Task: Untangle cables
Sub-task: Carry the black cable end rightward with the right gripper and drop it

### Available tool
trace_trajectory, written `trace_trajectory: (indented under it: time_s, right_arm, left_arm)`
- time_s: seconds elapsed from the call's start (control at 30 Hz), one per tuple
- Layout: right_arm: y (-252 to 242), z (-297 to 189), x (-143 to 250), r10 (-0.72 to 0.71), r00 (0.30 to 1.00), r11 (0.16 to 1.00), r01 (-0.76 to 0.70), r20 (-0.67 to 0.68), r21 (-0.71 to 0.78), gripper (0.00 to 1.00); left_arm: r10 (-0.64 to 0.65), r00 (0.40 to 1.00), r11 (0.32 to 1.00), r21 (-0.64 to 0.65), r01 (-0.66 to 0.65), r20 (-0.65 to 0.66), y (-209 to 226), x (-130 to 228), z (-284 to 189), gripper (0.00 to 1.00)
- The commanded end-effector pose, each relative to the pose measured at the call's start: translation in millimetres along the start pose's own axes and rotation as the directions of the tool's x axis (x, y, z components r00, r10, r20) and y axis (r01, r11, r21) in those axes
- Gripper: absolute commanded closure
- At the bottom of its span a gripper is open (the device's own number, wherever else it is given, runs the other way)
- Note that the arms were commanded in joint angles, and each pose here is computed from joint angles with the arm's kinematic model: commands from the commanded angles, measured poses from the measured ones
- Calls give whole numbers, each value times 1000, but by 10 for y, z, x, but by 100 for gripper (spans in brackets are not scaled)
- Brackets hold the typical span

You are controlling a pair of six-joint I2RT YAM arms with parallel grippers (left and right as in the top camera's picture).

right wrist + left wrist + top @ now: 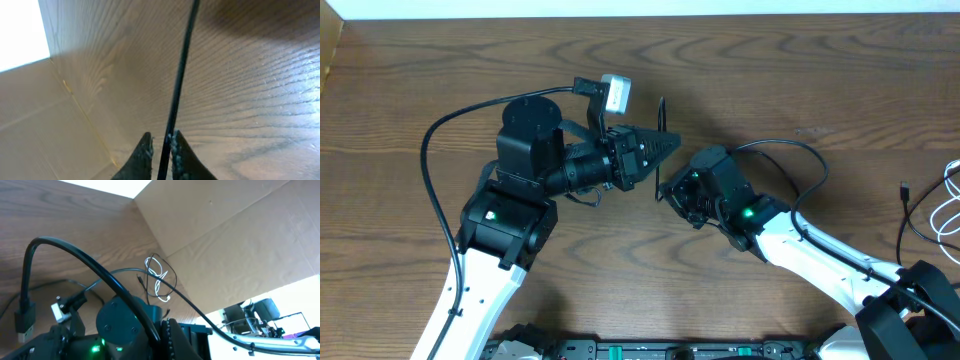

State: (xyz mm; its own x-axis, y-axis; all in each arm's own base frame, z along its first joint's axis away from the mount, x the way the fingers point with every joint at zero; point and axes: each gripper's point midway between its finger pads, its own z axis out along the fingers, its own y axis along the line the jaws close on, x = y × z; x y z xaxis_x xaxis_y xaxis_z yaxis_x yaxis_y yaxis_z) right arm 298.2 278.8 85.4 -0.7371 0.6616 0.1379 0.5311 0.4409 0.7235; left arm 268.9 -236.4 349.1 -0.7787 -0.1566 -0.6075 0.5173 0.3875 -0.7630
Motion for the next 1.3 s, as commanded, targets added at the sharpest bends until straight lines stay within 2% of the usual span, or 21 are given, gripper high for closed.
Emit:
trace_trajectory:
  time_s: [0.0,0.1,0.17,0.23,0.27,0.33,0.4,0.5,0.57,0.67,0.73,0.83,0.9,1.03,1.07,1.17,1.27]
  right_arm:
    - [-72,26,-14,-59,998,998,58,14,22,99]
    - [-111,24,-50,-167,985,985,166,29,43,99]
    - [-183,13,-156,-318,946,946,311,71,94,99]
    - [-207,4,-211,-449,890,890,437,81,126,99]
    - [-205,1,-230,-541,838,838,528,76,139,99]
    - [-204,-4,-258,-648,759,757,635,61,152,99]
    - [-198,-19,-298,-737,674,671,724,43,157,99]
    - [-199,-82,-429,-783,622,614,766,21,190,99]
    - [-184,-141,-530,-808,590,576,788,1,219,99]
    - [-42,-413,-874,-878,473,437,851,-66,291,99]
    - [108,-659,-1166,-894,444,395,850,-68,349,99]
    - [404,-1115,-1624,-904,426,382,828,-19,412,99]
    - [719,-1566,-1999,-921,385,372,817,65,441,99]
    - [1247,-2534,-2611,-911,304,412,723,280,555,99]
    - [1341,-2903,-2796,-898,277,437,658,343,613,99]
    - [1361,-3479,-3054,-877,241,478,515,415,711,99]
    - [1225,-3756,-3188,-869,248,494,404,428,770,99]
  left_arm:
    - [54,998,997,-51,-52,33,25,-83,-51,93]
    - [67,997,988,-143,-63,28,213,-43,-68,93]
    - [49,999,960,-275,-43,16,483,33,-123,92]
    - [22,1000,925,-379,-19,5,689,110,-192,92]
    - [-3,1000,884,-468,3,0,863,178,-272,87]
    - [-36,999,817,-577,28,-2,1072,267,-402,83]
    - [-64,998,747,-663,42,-8,1238,362,-535,71]
    - [-83,996,719,-694,47,-19,1295,427,-592,61]
    - [-92,995,715,-697,48,-25,1303,453,-601,58]
    - [-104,994,710,-703,51,-33,1314,491,-615,56]
    - [-112,993,706,-706,52,-38,1321,515,-623,56]
    - [-120,992,702,-710,54,-44,1342,548,-627,55]
    - [-133,990,696,-715,55,-52,1362,590,-636,55]
    - [-137,989,695,-717,56,-55,1364,600,-640,55]
    - [-137,989,695,-717,56,-55,1364,600,-640,55]
    - [-137,989,695,-717,56,-55,1364,600,-640,55]
    - [-137,989,695,-717,56,-55,1364,600,-640,56]
